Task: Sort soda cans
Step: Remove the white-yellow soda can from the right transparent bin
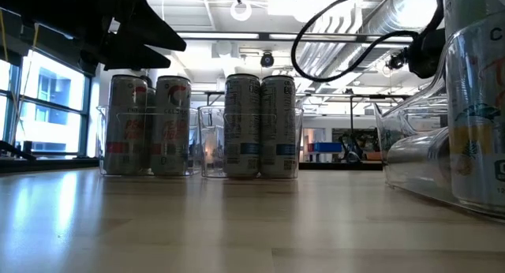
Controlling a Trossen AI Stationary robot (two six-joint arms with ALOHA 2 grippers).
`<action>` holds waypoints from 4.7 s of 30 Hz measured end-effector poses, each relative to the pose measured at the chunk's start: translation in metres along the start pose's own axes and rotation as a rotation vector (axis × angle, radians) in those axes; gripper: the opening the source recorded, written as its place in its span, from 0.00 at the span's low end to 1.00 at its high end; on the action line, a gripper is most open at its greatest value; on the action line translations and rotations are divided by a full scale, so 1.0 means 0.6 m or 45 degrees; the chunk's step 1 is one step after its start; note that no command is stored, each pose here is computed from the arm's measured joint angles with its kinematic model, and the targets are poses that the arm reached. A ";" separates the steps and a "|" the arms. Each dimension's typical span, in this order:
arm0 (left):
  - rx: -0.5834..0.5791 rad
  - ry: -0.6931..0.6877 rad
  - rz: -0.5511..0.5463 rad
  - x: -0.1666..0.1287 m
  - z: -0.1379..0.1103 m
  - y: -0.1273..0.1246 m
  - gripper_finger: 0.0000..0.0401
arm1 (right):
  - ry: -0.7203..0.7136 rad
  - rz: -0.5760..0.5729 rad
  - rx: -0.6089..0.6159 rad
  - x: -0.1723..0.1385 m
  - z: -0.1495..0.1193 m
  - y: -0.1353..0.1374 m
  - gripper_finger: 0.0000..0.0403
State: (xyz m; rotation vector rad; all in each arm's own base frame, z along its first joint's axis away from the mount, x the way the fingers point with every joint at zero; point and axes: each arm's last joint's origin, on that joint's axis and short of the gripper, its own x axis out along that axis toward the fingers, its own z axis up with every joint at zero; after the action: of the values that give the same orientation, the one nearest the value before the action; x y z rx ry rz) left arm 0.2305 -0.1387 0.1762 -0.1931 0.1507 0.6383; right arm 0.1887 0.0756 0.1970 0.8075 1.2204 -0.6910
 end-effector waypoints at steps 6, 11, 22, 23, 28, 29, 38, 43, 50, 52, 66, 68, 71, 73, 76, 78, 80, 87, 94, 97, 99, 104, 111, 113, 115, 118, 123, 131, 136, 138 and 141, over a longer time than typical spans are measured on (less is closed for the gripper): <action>-0.001 0.000 0.000 0.000 0.000 0.000 0.60 | -0.101 -0.013 0.024 -0.022 -0.004 0.009 0.72; -0.001 0.000 -0.001 0.000 0.000 0.000 0.60 | -0.137 -0.005 0.046 -0.025 -0.018 0.012 0.72; -0.019 0.001 0.002 0.000 0.000 0.000 0.60 | -0.058 -0.247 -0.012 0.019 -0.040 0.048 0.72; -0.018 0.001 0.002 0.000 0.000 0.000 0.60 | -0.058 -0.275 -0.017 0.015 -0.039 0.050 0.72; -0.018 0.002 0.001 0.000 0.000 0.000 0.60 | -0.032 -0.302 -0.007 0.025 -0.037 0.054 0.72; -0.018 0.002 0.001 0.000 0.000 0.000 0.60 | -0.020 -0.299 0.003 0.029 -0.036 0.053 0.72; -0.017 0.002 0.001 0.000 0.000 0.000 0.60 | 0.002 -0.330 0.058 0.053 -0.025 0.054 0.72; -0.016 0.002 0.001 0.000 0.000 0.000 0.60 | 0.005 -0.357 0.063 0.066 -0.023 0.057 0.72; -0.016 0.002 0.001 0.000 0.000 0.000 0.60 | -0.023 -0.374 0.026 0.073 -0.025 0.057 0.72; -0.017 0.002 0.001 0.000 0.000 0.000 0.60 | -0.028 -0.374 0.019 0.073 -0.025 0.057 0.72; -0.016 0.002 0.000 0.000 0.000 0.000 0.60 | -0.079 -0.386 -0.095 0.092 -0.024 0.065 0.72; -0.016 0.002 0.001 0.000 0.000 0.000 0.60 | -0.085 -0.396 -0.100 0.094 -0.024 0.065 0.72; -0.016 0.003 0.000 0.000 0.000 0.000 0.60 | -0.091 -0.396 -0.091 0.094 -0.024 0.065 0.69; -0.016 0.007 -0.004 0.000 -0.001 0.000 0.60 | -0.094 -0.398 -0.093 0.094 -0.024 0.065 0.66; -0.016 0.007 -0.005 0.000 0.000 0.000 0.60 | -0.099 -0.405 -0.102 0.093 -0.025 0.064 0.61; -0.016 0.007 -0.005 0.000 0.000 0.000 0.60 | -0.120 -0.414 -0.093 0.089 -0.027 0.061 0.59; -0.016 0.007 -0.005 0.000 0.000 0.000 0.60 | -0.143 -0.400 -0.079 0.079 -0.029 0.058 0.59; -0.016 0.007 -0.006 0.000 0.000 0.000 0.60 | -0.243 -0.346 -0.053 0.034 -0.034 0.042 0.58; -0.013 0.009 -0.006 0.000 -0.001 0.000 0.60 | -0.355 -0.304 -0.064 -0.007 -0.041 0.023 0.58; -0.014 0.009 -0.006 0.000 -0.001 0.000 0.60 | -0.427 -0.223 -0.078 -0.027 -0.044 0.019 0.58; -0.009 0.009 -0.006 0.000 -0.001 0.000 0.60 | -0.483 -0.177 -0.090 -0.039 -0.046 0.016 0.58; 0.043 0.039 -0.062 0.012 0.006 -0.002 0.60 | -0.651 -0.066 -0.145 -0.068 -0.053 0.006 0.58; 0.178 -0.159 -0.221 0.050 0.024 -0.035 0.60 | -0.897 0.078 -0.303 -0.099 -0.061 0.005 0.58; 0.199 -0.251 -0.300 0.062 0.022 -0.044 0.60 | -0.998 0.136 -0.363 -0.109 -0.062 0.011 0.58; 0.205 -0.338 -0.371 0.072 0.020 -0.055 0.60 | -1.109 0.203 -0.431 -0.121 -0.063 0.024 0.58; 0.241 -0.440 -0.353 0.080 0.025 -0.075 0.60 | -1.264 0.293 -0.547 -0.139 -0.064 0.057 0.58; 0.335 -0.504 -0.290 0.086 0.060 -0.111 0.60 | -1.459 0.382 -0.819 -0.155 -0.062 0.130 0.58; 0.431 -0.445 -0.375 0.052 0.066 -0.134 0.63 | -1.575 0.512 -1.064 -0.068 -0.051 0.234 0.58; 0.501 -0.329 -0.146 -0.017 0.064 -0.137 0.66 | -1.712 0.606 -1.068 -0.005 -0.047 0.274 0.58; 0.531 -0.279 0.045 -0.050 0.066 -0.132 0.66 | -1.739 0.657 -1.073 0.022 -0.041 0.283 0.58; 0.597 -0.245 0.135 -0.097 0.066 -0.130 0.66 | -1.735 0.822 -1.042 0.057 -0.023 0.292 0.58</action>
State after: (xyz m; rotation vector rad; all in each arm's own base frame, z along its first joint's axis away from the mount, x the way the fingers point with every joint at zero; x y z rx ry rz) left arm 0.2346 -0.2244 0.2366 0.3294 0.1217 0.7055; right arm 0.3325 0.1819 0.1896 -0.0863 -0.0977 -0.0518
